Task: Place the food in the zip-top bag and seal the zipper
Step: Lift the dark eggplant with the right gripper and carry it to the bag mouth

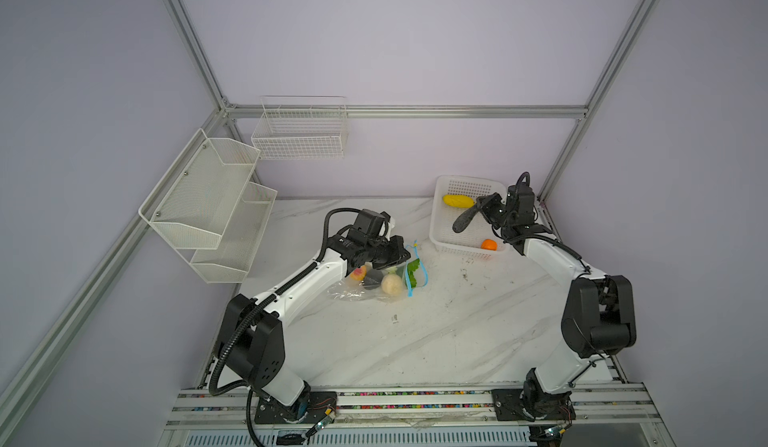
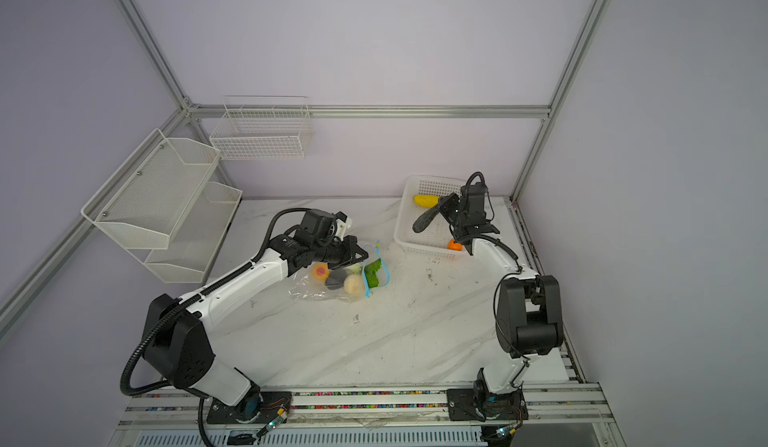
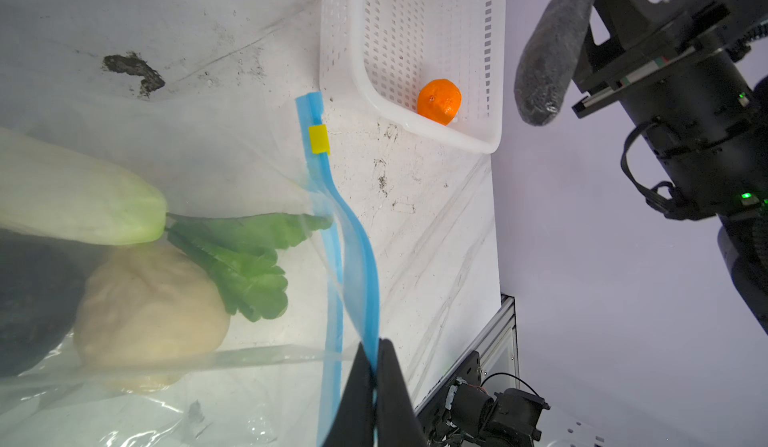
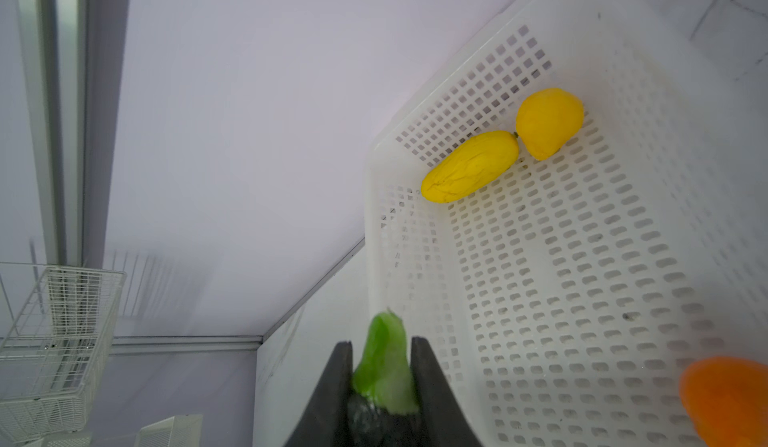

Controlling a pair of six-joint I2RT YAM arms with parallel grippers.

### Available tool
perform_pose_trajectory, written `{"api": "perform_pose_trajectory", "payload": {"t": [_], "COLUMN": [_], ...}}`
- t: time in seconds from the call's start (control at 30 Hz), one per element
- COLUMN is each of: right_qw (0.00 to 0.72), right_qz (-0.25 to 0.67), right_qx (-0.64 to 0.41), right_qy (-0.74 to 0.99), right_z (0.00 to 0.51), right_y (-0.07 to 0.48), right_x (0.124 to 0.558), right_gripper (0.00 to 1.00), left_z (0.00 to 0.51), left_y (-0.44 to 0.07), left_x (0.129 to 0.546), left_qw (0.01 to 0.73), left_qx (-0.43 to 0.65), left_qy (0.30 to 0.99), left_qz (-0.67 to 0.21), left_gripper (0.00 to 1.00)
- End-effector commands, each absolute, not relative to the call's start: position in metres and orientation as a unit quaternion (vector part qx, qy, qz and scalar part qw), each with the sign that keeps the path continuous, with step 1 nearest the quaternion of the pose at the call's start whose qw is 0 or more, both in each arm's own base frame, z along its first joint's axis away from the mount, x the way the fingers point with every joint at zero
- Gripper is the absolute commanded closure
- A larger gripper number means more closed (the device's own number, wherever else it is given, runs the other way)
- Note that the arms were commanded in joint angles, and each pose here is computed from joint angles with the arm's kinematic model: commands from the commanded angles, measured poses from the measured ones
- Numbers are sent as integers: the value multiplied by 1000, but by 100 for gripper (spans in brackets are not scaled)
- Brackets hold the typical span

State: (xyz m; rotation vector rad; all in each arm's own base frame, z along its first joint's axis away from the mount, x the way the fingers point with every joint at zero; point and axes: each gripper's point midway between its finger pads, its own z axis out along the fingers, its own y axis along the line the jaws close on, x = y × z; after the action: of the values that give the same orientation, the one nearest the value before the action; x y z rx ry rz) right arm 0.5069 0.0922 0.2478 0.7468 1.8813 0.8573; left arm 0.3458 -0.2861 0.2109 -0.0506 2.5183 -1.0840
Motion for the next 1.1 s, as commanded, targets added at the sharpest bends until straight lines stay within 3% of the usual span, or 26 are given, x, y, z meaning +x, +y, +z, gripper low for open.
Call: {"api": "perform_pose_trajectory", "payload": {"t": [0.0,0.27,1.07], "right_qw": [485,476,431], "right_qz": [365,372,339], "right_qx": [329,331,283], "right_qy": [724,724,787], "right_z": [274,262,197], "right_y": [102,138,229], "right_x": [486,440,414], "right_gripper": [80,80,80], "left_z": [241,248,277], "left_y": [-288,-290,-300], "left_x": [353,355,358], "left_qw": [234,240,260], "left_qx": [-14,-15,1], "left_qy": [881,876,862], "left_qz": [-412,-417,-435], "left_gripper": [100,100,100]}}
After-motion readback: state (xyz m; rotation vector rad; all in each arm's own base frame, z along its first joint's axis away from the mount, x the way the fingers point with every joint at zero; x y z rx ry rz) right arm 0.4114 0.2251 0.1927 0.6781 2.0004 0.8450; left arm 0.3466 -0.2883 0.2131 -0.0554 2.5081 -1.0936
